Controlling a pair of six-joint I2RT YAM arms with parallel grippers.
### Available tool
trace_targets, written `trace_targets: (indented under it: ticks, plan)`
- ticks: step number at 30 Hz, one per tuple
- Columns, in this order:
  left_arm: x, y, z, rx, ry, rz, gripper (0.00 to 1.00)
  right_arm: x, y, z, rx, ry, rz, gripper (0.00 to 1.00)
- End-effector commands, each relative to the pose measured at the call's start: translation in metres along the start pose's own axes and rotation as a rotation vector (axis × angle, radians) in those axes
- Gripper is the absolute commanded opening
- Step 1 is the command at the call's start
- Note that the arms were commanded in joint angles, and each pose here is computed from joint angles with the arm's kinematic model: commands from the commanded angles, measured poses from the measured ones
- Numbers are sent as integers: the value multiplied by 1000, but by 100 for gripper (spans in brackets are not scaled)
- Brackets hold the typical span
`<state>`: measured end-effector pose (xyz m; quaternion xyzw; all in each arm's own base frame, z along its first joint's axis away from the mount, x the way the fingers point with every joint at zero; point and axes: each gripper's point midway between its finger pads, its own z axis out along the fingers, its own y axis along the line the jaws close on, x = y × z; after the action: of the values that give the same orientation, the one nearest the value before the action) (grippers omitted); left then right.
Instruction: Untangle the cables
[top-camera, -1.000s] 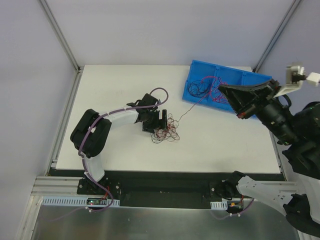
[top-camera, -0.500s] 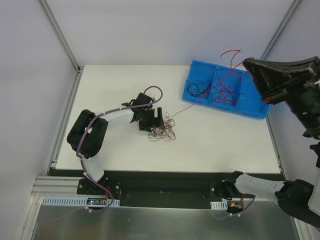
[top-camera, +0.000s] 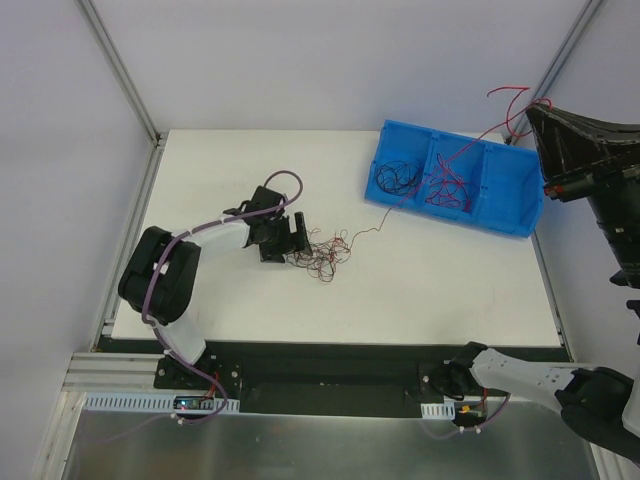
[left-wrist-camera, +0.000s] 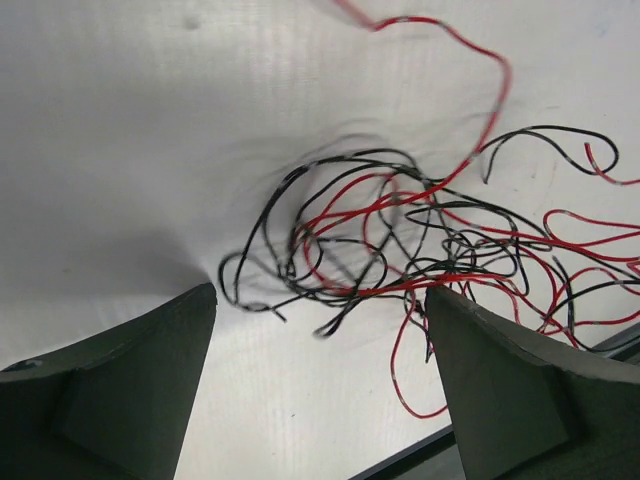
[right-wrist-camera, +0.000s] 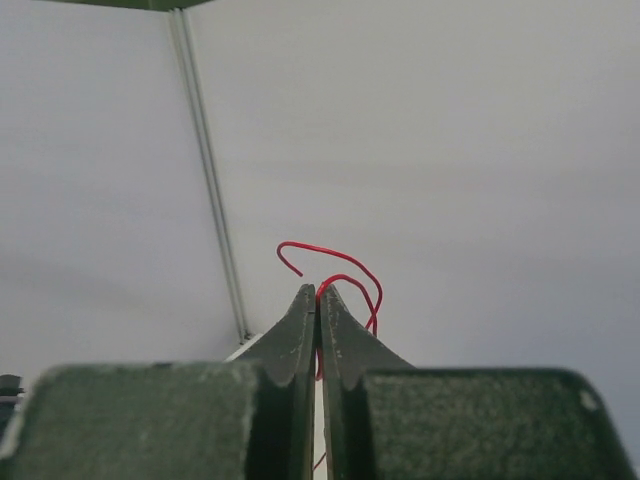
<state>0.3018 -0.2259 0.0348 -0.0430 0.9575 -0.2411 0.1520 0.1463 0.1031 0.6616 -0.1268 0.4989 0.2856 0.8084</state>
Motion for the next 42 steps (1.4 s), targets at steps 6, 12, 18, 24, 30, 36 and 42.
trace_targets:
  ticks: [6, 12, 18, 24, 30, 36, 42]
  plan:
    - [-5, -4, -43, 107, -61, -33, 89, -1, -16, -22, 62, -45, -43, 0]
    - [-3, -86, -79, 315, -137, 214, 97, 44, -7, -16, 30, 60, 2, 1]
    - [17, -140, -58, 330, -82, 311, 99, 33, 2, -12, -13, 38, 28, 0]
    - [20, -94, 17, 13, 65, 240, 89, -9, 15, -19, -87, -59, 71, 0]
    - [-10, -43, 22, -183, -3, 233, 89, -83, 19, -58, -145, -268, 102, 0]
    - [-25, 18, -8, -261, -48, 73, 89, -106, 7, -80, -102, -392, 71, 0]
    - [-33, 15, -46, -201, -122, 60, 92, -38, -6, -35, 6, -222, 34, 0]
